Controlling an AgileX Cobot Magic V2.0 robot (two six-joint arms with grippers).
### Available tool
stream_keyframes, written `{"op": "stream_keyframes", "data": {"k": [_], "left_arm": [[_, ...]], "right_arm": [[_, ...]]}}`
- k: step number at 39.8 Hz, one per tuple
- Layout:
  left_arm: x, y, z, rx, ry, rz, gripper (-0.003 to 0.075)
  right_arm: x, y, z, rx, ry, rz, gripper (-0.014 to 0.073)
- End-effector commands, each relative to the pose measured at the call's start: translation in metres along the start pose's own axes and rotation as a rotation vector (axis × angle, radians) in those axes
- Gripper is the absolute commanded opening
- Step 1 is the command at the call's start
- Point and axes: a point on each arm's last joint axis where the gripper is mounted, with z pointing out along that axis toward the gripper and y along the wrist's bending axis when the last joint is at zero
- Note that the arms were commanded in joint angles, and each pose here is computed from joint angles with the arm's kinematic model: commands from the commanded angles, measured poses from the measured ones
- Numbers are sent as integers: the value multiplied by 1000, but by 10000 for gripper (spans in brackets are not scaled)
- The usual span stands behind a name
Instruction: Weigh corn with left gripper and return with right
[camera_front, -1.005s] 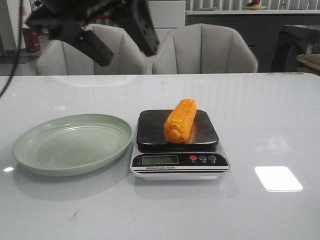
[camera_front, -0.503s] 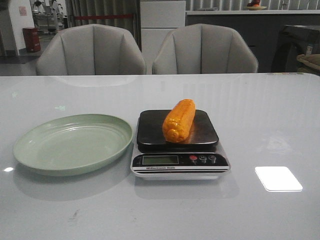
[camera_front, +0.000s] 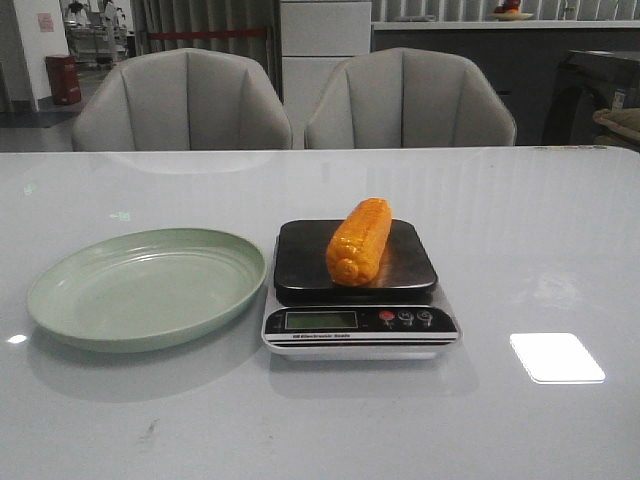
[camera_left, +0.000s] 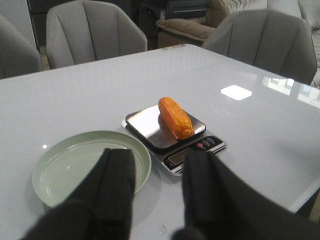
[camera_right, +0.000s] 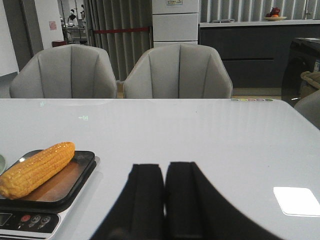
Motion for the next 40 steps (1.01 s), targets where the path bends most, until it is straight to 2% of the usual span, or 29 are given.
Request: {"op": "stream_keyframes", "data": {"k": [1, 3, 9, 15, 22, 29, 40], "left_arm": [[-15, -1, -7, 9, -128, 3, 102], [-15, -1, -7, 9, -128, 3, 127], [-16, -1, -7, 9, -133, 3, 123], [-16, -1, -7, 9, -133, 3, 123], [-16, -1, -7, 9, -133, 3, 123], [-16, -1, -7, 9, -133, 3, 122], [-16, -1, -7, 9, -133, 3, 123]], "right_arm": [[-7, 0, -2, -3, -102, -19, 158], [-9, 1, -2, -6, -129, -19, 158], [-18, 2, -3, -13, -212, -19, 158], [-36, 3, -3, -10, -185, -19, 158], [-67, 5, 12, 4, -34, -18, 158], [-70, 5, 33, 22, 195, -18, 158], [-61, 4, 46, 29, 283, -18, 158]]}}
